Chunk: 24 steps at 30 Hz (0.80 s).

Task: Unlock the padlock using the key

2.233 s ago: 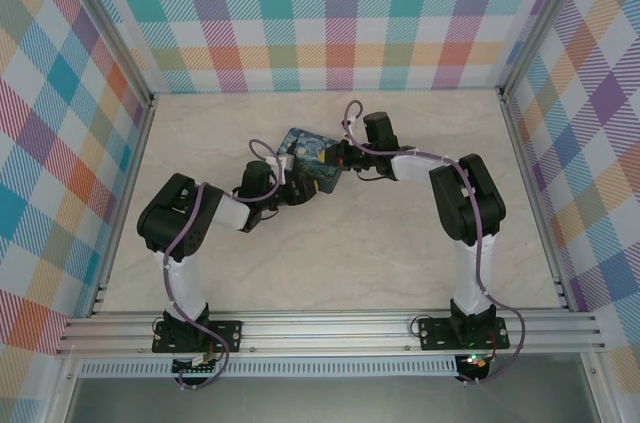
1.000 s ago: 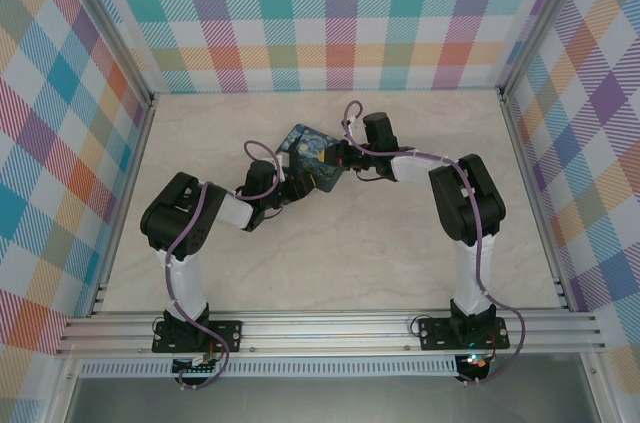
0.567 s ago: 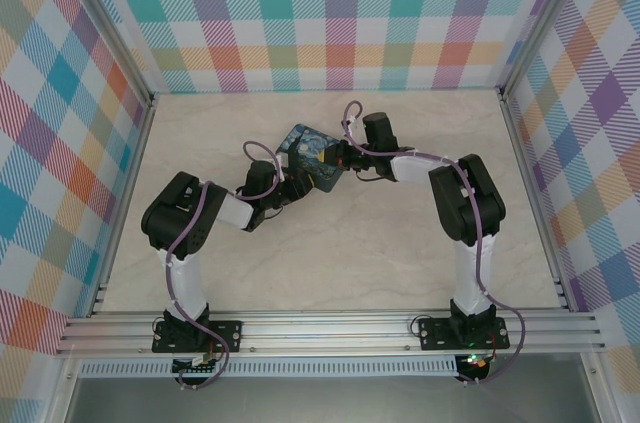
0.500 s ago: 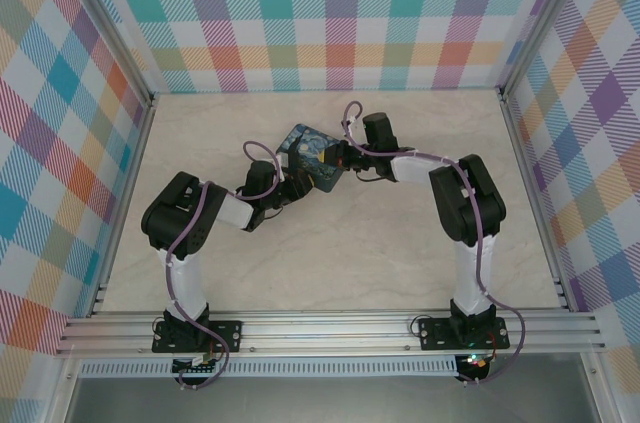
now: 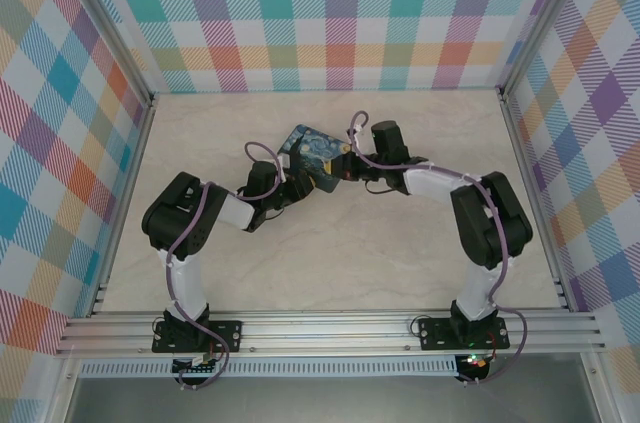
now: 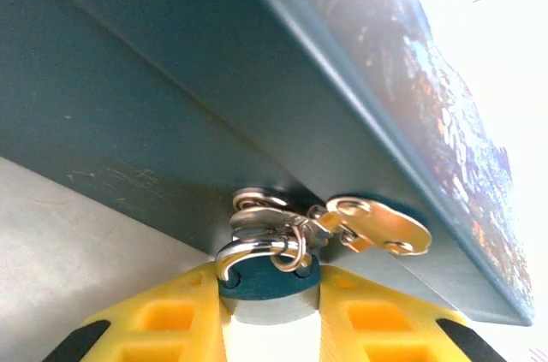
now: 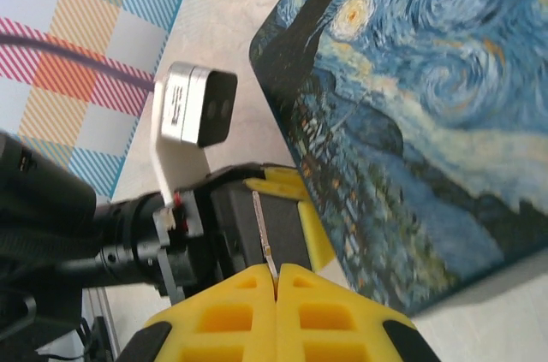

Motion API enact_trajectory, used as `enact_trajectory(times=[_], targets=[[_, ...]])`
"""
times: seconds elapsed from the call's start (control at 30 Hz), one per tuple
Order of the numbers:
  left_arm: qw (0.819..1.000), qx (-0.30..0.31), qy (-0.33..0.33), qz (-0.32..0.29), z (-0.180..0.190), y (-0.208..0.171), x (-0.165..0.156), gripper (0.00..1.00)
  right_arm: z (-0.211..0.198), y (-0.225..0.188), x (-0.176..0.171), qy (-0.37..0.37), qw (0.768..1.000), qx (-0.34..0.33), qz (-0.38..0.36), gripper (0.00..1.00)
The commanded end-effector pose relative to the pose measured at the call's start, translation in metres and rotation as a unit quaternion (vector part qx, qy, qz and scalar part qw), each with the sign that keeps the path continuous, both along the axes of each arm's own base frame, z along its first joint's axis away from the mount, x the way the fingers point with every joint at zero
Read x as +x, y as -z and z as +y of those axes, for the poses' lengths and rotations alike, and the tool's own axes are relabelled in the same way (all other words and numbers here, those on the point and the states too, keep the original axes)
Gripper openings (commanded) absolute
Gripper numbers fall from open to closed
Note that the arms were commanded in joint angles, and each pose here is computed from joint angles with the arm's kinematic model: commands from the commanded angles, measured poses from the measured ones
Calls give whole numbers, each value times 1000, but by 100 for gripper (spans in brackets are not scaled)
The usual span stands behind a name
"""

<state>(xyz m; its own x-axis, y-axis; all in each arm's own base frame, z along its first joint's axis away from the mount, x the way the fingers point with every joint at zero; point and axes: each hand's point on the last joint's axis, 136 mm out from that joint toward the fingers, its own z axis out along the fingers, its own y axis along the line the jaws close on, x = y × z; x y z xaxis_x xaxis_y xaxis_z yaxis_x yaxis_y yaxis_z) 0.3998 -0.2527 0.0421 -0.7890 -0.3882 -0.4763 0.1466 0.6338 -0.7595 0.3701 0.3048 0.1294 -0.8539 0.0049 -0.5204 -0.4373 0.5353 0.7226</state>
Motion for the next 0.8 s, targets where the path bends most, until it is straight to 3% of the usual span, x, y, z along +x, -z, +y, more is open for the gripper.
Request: enact_trajectory(times=[0.0, 0.3, 0.77], targets=[[1000, -23, 8, -4, -14, -23, -1, 26, -10, 7, -21, -21, 999, -18, -39, 4], [999, -40, 16, 21, -31, -40, -14, 25, -18, 54, -65, -76, 988, -101, -87, 3], [998, -48, 28, 40, -45, -49, -30, 24, -16, 78, -61, -78, 979, -151, -112, 3]])
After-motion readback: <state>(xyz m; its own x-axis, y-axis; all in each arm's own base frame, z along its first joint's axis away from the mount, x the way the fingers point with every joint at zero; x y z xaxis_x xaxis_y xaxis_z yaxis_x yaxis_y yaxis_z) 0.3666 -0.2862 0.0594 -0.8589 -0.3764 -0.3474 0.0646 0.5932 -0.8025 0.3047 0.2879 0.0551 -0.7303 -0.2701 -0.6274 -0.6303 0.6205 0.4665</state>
